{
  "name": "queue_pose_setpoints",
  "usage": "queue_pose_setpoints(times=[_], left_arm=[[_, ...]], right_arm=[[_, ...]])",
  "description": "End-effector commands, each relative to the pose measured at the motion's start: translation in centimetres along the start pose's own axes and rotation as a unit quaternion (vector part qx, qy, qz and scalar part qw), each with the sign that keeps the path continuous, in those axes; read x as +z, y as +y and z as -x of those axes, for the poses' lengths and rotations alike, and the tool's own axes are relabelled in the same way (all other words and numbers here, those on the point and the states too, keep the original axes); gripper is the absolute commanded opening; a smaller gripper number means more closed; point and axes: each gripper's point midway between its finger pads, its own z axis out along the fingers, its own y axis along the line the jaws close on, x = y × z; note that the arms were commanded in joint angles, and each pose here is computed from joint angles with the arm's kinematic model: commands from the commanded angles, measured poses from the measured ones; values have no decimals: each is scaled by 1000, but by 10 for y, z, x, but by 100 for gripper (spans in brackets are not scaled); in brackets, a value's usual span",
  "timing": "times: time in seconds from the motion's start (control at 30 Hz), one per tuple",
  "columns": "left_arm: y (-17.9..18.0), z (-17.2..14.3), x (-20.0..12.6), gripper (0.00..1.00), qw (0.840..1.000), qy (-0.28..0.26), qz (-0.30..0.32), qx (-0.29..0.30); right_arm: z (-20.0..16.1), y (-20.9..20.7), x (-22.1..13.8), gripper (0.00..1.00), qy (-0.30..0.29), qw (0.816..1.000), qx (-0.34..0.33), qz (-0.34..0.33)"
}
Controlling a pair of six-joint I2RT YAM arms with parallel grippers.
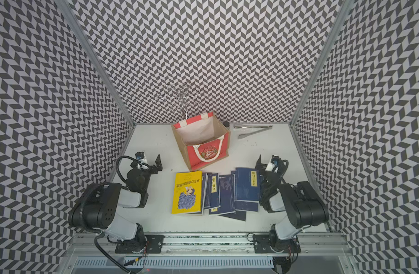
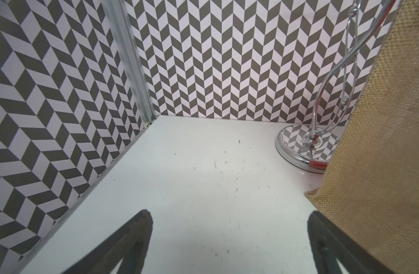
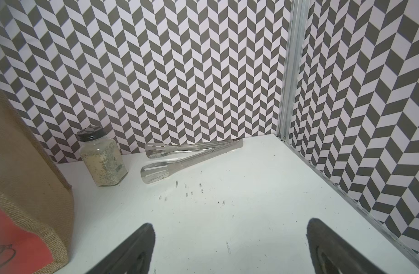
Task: Put the books into the canvas bag
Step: Pick up the book from the book.
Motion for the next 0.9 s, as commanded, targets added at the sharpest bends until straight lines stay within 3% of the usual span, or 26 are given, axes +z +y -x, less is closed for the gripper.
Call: queue_pose_setpoints(times=[0.0,0.87], left_arm=[[-5,4,2,100,1000,-5,-19,7],[-6,3,3,99,1000,-3,-18,8]], right_arm=[[11,3,-2,99,-25,1000,2,6],[13,3,-6,99,-33,999,-1,4]])
